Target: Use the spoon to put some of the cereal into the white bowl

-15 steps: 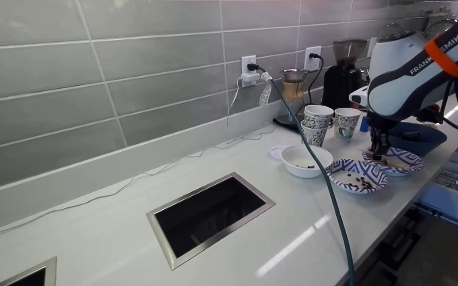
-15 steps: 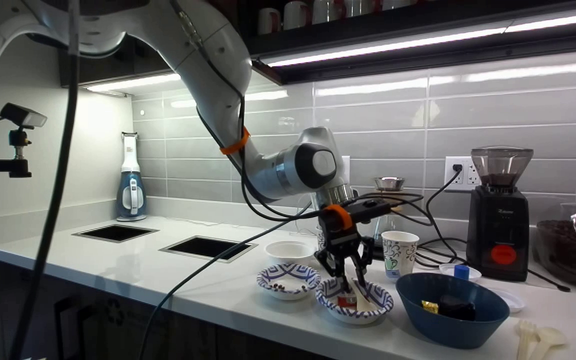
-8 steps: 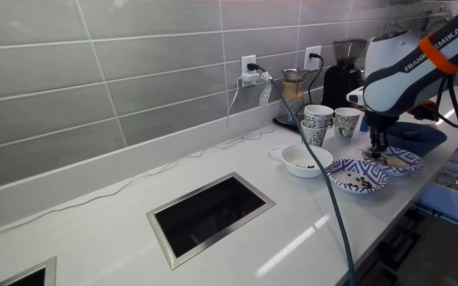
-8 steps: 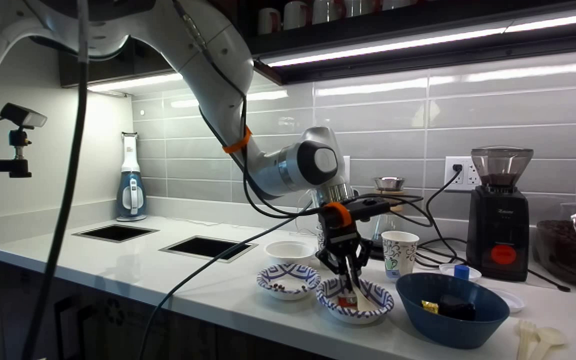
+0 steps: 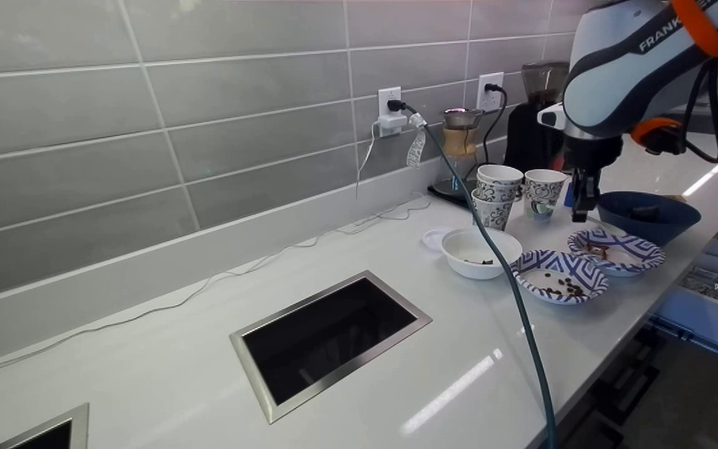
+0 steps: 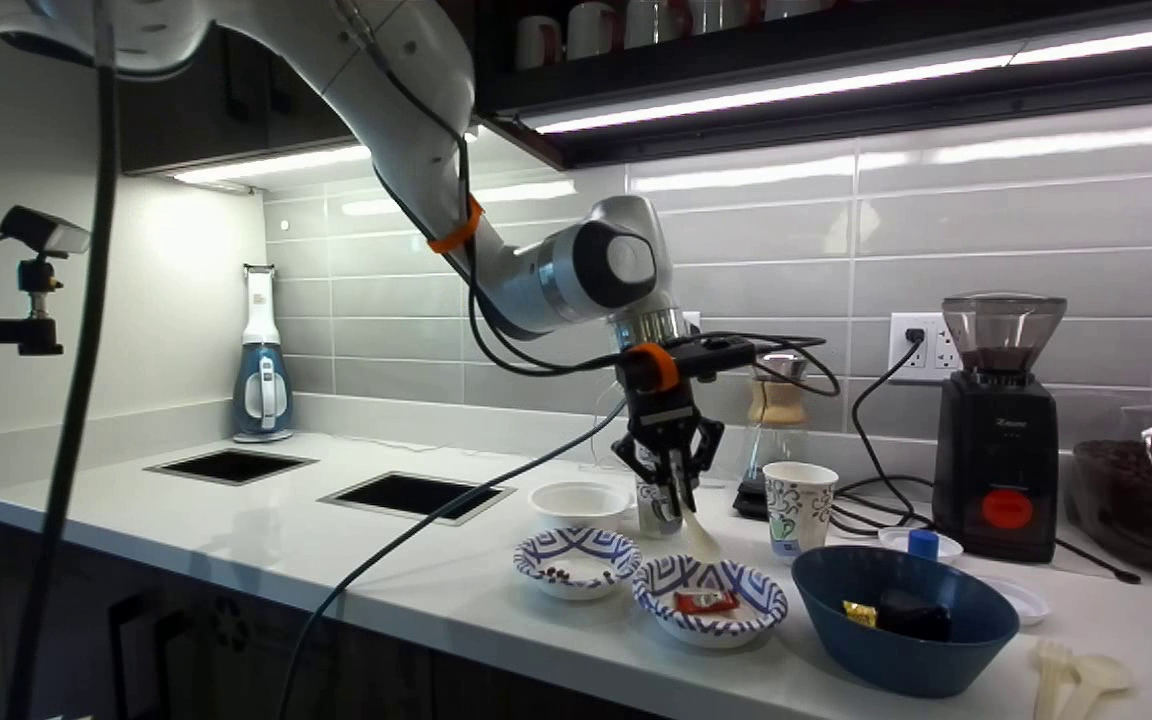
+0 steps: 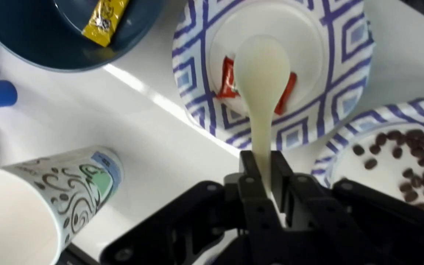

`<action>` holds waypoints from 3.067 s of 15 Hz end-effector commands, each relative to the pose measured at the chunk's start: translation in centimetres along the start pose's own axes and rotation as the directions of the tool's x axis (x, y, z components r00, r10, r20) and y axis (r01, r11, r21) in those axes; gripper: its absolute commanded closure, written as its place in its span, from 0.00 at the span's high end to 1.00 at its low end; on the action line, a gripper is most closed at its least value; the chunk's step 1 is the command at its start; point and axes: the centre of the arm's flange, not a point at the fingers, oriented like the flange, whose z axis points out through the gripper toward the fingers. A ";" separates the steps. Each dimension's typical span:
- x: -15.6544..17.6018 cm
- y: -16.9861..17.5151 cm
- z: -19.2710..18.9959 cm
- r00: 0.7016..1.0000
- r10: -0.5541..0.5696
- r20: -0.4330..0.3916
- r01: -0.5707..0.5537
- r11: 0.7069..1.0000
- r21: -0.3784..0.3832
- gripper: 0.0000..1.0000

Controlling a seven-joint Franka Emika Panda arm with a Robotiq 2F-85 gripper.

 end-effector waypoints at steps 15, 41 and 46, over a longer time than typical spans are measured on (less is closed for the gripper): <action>2.4 -6.7 -7.2 0.924 0.210 -0.319 -0.170 0.974 0.148 0.03; 2.7 -10.6 1.9 0.729 0.564 -0.387 -0.525 0.824 0.212 0.03; 2.5 -11.0 2.1 0.752 0.567 -0.336 -0.537 0.823 0.186 0.03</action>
